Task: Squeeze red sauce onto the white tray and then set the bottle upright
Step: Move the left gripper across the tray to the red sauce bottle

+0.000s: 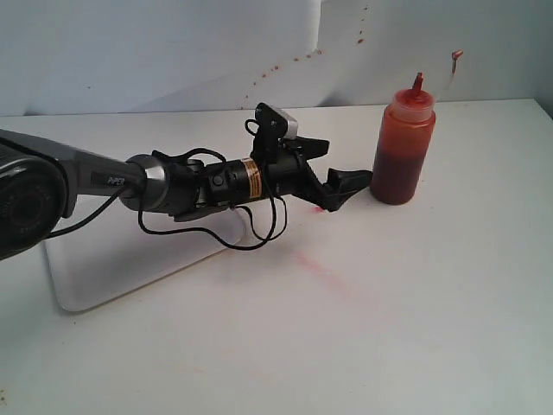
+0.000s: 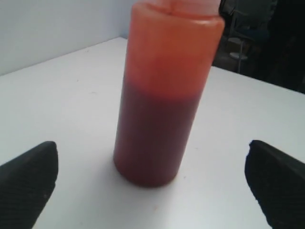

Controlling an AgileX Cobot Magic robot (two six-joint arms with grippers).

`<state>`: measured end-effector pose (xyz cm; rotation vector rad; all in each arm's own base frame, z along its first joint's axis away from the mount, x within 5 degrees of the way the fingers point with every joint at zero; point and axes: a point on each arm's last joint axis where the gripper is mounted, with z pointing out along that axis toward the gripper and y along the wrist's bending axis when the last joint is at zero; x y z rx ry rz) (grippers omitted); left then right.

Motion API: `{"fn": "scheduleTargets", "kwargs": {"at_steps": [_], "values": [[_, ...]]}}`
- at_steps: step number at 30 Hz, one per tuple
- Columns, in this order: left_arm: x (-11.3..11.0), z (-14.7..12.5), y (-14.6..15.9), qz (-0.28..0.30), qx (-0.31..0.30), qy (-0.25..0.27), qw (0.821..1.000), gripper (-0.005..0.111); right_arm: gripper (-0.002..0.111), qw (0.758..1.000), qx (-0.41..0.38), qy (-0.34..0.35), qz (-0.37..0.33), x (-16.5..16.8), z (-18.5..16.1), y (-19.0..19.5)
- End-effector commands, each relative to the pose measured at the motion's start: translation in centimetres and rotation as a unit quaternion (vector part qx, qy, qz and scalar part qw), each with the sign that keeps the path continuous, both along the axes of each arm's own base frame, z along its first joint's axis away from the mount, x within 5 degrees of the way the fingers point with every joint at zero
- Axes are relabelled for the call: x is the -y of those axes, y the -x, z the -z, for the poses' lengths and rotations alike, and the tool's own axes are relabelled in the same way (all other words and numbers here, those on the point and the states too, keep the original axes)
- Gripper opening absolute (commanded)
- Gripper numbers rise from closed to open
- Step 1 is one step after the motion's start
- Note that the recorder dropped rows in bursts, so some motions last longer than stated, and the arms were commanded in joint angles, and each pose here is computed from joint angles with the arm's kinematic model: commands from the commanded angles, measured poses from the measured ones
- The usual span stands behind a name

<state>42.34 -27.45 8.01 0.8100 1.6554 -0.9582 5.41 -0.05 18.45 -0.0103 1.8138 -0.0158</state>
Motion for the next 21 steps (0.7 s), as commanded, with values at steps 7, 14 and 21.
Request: {"fn": "scheduleTargets", "kwargs": {"at_steps": [7,14,21], "values": [[2.1,-0.1,0.7,-0.028,0.004,-0.019,0.999,0.104,0.000,1.000,0.002,0.006,0.000,0.0,0.1,0.0],[3.6,0.2,0.0,-0.075,0.002,-0.059,0.995,0.104,0.000,1.000,0.002,0.006,0.000,0.0,0.1,0.0],[5.8,2.5,-0.4,-0.077,-0.024,-0.063,0.995,0.104,0.000,1.000,0.002,0.006,0.000,0.0,0.1,0.0]]}}
